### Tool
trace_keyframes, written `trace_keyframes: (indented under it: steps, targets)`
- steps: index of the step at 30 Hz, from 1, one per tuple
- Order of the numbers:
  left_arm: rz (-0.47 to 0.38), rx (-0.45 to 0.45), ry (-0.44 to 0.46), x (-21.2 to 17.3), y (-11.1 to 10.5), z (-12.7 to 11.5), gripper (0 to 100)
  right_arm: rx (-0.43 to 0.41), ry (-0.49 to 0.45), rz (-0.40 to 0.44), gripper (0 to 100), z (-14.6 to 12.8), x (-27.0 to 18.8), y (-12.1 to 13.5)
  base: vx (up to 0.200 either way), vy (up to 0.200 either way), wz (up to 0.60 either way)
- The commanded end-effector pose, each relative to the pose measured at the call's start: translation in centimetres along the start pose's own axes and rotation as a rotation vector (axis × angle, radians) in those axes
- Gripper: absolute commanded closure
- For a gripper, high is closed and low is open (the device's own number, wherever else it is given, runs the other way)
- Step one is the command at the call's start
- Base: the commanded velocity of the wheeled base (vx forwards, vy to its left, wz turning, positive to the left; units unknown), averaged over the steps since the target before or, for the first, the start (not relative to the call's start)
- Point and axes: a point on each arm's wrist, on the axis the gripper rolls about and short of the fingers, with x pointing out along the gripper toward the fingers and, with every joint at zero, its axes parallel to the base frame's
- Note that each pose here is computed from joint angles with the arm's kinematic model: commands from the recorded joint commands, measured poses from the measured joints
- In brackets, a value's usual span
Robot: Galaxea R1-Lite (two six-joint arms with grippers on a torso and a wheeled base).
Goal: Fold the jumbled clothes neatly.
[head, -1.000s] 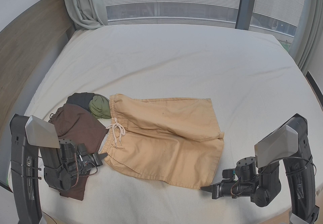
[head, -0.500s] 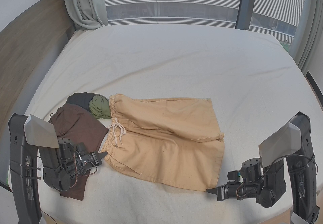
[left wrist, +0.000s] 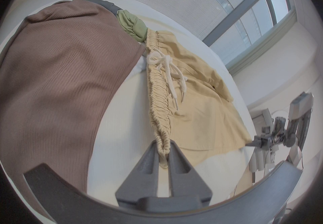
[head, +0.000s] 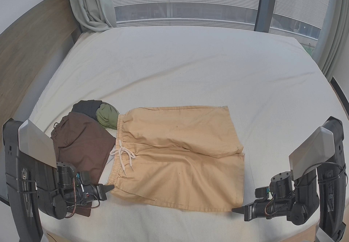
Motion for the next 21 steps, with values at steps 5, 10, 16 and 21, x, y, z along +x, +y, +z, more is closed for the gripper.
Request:
trace_keyframes:
  steps: [5,10,16,21]
  targets:
    - [0.024,-0.003,0.075,-1.9,-0.4,-1.6,100,-0.001,0.024,-0.021,100,-0.6,-0.8,-0.3,0.000,0.000,0.00]
    - [0.023,-0.005,0.101,-1.7,-0.3,-2.2,100,0.001,0.024,-0.033,100,-0.6,-0.8,-0.8,0.000,0.000,0.00]
    - [0.018,-0.001,0.094,-1.2,-0.1,-2.0,100,-0.027,0.026,-0.052,0,-0.7,-0.8,-1.5,0.000,0.000,0.00]
    - [0.005,-0.003,0.073,-1.0,-0.1,-1.6,0,-0.027,0.010,-0.054,0,-0.4,-1.0,-1.6,0.000,0.000,0.00]
